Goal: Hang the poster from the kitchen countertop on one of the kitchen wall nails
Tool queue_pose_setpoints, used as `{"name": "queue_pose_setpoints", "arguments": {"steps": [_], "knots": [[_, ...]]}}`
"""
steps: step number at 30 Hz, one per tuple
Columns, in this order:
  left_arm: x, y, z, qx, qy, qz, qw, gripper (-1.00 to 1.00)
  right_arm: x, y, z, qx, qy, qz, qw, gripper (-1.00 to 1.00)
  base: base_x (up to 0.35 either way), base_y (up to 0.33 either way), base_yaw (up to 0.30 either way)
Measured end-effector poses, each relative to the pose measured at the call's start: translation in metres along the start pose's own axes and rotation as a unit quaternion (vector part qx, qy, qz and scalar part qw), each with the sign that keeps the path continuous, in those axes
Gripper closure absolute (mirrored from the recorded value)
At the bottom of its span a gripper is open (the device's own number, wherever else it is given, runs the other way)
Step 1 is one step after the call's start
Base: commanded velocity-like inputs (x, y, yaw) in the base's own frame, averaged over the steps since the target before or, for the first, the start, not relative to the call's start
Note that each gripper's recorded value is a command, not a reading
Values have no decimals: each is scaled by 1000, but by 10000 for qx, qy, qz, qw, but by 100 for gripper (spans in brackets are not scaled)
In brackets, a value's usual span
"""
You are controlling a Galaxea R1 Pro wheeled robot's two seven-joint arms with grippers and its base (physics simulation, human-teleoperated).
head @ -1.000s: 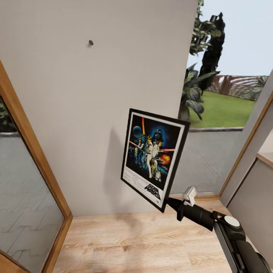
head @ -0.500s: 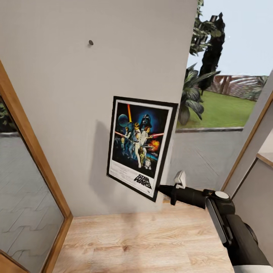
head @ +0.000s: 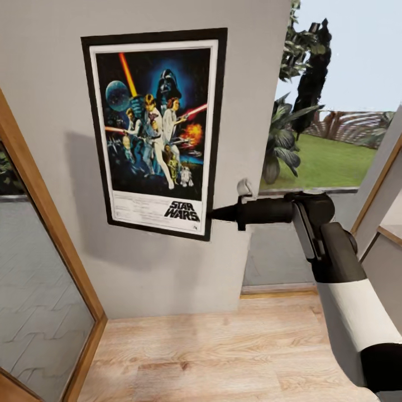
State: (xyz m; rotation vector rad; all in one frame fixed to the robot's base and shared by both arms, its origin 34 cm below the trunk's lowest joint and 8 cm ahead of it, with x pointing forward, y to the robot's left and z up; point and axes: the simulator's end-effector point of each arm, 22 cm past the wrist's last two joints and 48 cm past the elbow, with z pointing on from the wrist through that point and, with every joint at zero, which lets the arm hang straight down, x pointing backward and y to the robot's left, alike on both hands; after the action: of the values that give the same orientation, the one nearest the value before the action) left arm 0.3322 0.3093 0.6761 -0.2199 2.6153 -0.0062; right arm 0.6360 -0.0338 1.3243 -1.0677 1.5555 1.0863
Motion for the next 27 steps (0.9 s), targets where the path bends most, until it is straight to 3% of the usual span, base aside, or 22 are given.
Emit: {"name": "queue_pose_setpoints", "arguments": {"steps": [11,27], "knots": [[-1,0,0,2,-14,5,10000,-100,-19,7,9,-76,166,-235,9996,100,0,0,0],[-1,0,0,5,-13,15,10000,-100,-21,10,11,-118,200,-298,9993,100,0,0,0]]}}
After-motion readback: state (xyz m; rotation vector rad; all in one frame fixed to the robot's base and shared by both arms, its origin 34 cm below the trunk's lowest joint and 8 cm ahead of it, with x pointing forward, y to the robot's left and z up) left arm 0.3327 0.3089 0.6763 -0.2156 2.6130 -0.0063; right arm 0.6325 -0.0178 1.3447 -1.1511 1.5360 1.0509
